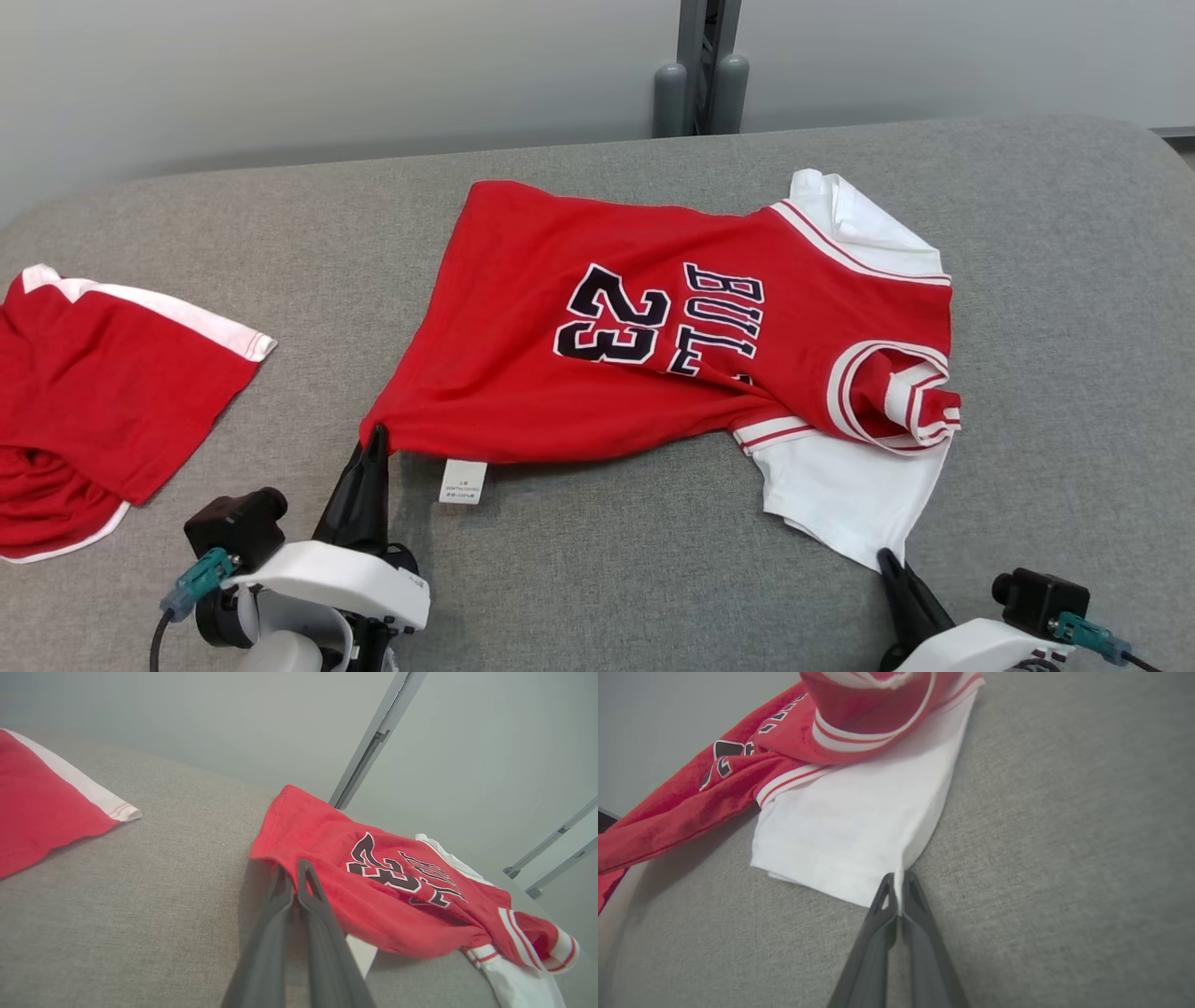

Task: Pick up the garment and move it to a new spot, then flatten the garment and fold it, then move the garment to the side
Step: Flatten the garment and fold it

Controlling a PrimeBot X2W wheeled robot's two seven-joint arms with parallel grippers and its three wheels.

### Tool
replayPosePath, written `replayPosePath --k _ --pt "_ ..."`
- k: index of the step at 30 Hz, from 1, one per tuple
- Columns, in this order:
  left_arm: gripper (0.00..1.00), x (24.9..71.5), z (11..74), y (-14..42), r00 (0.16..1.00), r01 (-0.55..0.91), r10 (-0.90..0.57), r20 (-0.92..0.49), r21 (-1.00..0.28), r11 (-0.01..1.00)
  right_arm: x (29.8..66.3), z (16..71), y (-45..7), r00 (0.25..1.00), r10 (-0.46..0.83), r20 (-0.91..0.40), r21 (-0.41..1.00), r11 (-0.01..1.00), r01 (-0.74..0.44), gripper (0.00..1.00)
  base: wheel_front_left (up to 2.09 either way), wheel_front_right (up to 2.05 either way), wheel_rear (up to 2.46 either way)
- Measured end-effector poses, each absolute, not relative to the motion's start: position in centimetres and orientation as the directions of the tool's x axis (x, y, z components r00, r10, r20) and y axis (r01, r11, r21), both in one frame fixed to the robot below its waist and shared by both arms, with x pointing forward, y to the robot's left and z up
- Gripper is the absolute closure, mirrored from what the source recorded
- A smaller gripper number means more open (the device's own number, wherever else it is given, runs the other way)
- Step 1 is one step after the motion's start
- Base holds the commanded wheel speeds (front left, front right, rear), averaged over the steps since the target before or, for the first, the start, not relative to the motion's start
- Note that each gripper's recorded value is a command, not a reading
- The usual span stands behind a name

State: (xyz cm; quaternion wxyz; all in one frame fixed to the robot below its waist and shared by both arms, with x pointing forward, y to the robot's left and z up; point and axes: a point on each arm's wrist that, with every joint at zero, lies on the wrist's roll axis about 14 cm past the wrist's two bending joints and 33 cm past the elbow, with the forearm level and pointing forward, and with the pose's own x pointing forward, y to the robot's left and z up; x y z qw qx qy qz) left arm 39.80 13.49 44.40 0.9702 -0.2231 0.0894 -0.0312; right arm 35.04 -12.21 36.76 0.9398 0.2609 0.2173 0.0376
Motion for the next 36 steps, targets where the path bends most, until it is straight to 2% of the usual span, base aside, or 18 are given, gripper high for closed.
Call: replayPosePath --k 3,6,9,12,13,14,18,19,20,21,23,30,36 --pt "1.0 39.8 44.5 13.9 0.983 -0.022 -0.074 -0.167 -0.512 0.859 35.8 37.9 -12.0 0.923 0.183 -0.339 0.508 0.861 0.016 1.0 0.0 0.0 0.0" --pt "1.0 39.9 45.2 14.1 0.985 -0.015 -0.078 -0.152 -0.531 0.847 37.2 40.3 -12.3 0.955 0.165 -0.249 0.508 0.861 -0.017 1.0 0.0 0.0 0.0" --pt "1.0 40.2 46.5 13.6 0.988 0.014 -0.101 -0.121 -0.57 0.822 38.9 44.3 -12.6 0.982 0.153 -0.114 0.5 0.863 -0.076 1.0 0.0 0.0 0.0" --pt "1.0 40.7 48.9 13.1 0.993 0.024 -0.097 -0.069 -0.686 0.728 40.4 49.4 -13.7 0.988 0.143 0.051 0.441 0.885 -0.151 1.0 0.0 0.0 0.0" --pt "1.0 40.8 50.0 12.7 0.992 0.052 -0.114 -0.043 -0.697 0.715 40.7 51.3 -14.3 0.985 0.137 0.107 0.409 0.897 -0.17 1.0 0.0 0.0 0.0" --pt "1.0 41.2 53.3 12.3 0.99 0.116 -0.134 0.034 -0.728 0.675 41.3 56.5 -15.7 0.959 0.117 0.26 0.339 0.918 -0.204 1.0 0.0 0.0 0.0" --pt "1.0 41.8 59.1 12.3 0.975 0.22 -0.139 0.171 -0.739 0.637 41.4 62.9 -16.7 0.903 0.112 0.415 0.272 0.932 -0.24 1.0 0.0 0.0 0.0" --pt "1.0 41.9 60.5 12.4 0.971 0.24 -0.135 0.199 -0.753 0.613 41.3 64.3 -16.9 0.891 0.111 0.441 0.255 0.936 -0.243 1.0 0.0 0.0 0.0" --pt "1.0 41.9 63.0 12.3 0.959 0.283 -0.142 0.246 -0.796 0.535 41.3 66.8 -17.5 0.867 0.097 0.489 0.252 0.936 -0.247 1.0 0.0 0.0 0.0" --pt "1.0 41.9 63.0 12.3 0.959 0.283 -0.142 0.246 -0.796 0.535 41.3 66.8 -17.5 0.867 0.097 0.489 0.252 0.936 -0.247 1.0 0.0 0.0 0.0" --pt "1.0 41.8 65.6 12.0 0.943 0.331 -0.153 0.294 -0.818 0.47 41.3 69.2 -17.9 0.84 0.071 0.538 0.295 0.917 -0.267 1.0 0.0 0.0 0.0" --pt "1.0 42.3 72.7 12.8 0.904 0.426 -0.137 0.405 -0.825 0.371 41.7 74.9 -19.2 0.774 0.042 0.632 0.279 0.919 -0.278 1.0 0.0 0.0 0.0" --pt "1.0 45.0 74.0 12.4 0.905 0.424 -0.19 0.38 -0.801 0.423 43.4 78.2 -18.6 0.75 0.071 0.658 0.229 0.93 -0.289 1.0 0.0 0.0 0.0"
